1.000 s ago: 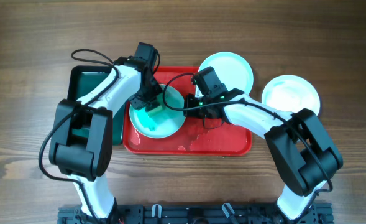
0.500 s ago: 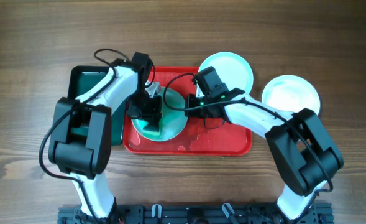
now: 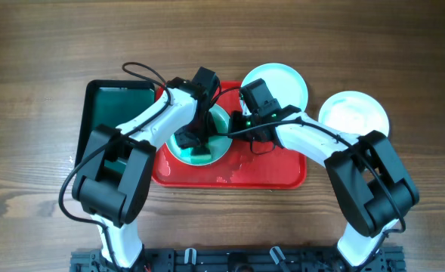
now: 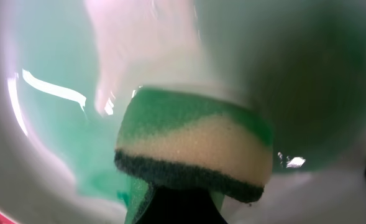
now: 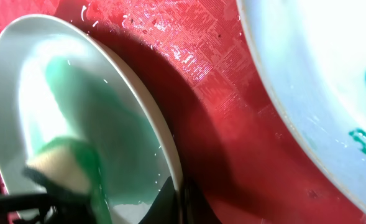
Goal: Clean dirty plates on tray and stack at the side
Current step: 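Hold the plate with the right gripper and scrub it with the sponge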
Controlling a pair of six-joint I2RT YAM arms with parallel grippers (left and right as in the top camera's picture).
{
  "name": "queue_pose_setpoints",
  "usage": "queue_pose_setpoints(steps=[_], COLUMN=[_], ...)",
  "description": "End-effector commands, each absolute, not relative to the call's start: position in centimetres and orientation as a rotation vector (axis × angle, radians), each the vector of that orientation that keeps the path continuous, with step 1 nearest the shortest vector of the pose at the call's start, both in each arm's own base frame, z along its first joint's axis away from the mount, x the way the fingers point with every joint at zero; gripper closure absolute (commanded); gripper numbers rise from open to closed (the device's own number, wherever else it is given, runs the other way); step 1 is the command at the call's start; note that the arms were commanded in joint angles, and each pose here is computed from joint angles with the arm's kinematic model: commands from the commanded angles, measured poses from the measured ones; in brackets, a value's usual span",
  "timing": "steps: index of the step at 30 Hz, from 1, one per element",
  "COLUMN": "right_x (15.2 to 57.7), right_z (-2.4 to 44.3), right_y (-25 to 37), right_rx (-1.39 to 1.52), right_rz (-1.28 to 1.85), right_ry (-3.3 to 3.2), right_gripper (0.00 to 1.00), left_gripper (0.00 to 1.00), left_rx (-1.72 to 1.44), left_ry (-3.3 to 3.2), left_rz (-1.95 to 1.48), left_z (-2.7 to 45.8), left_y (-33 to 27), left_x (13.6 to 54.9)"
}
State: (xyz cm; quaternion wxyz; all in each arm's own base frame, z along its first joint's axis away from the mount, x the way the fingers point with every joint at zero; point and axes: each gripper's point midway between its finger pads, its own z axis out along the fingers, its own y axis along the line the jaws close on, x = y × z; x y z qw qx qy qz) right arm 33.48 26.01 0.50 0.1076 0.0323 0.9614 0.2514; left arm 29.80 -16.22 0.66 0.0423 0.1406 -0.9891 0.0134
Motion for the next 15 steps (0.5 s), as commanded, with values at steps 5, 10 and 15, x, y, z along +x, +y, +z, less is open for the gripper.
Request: queue_pose_setpoints(steps=[5,10,15], right_x=[33.0,32.9,33.0], right_z=[-0.1,-0.1,-0.1], right_y=[26.3,26.3,26.3], right_rx=[0.129,0.126,0.127], right_rz=[0.763,0.761,0.761], right_ry=[2.863,2.866,2.866], right_gripper=[0.96,0.96,0.96], left_gripper=[0.96,0.96,0.96], left_rx=[-0.476,-0.292,0.143], left_ry=[-2.849,-3.03,-3.173], left_rz=[0.27,-0.388,-1.049], left_z=[-0.8,-1.0,2.1], left_y=[-18.0,-11.2,-5.4], left_x=[26.0,29.8,33.5])
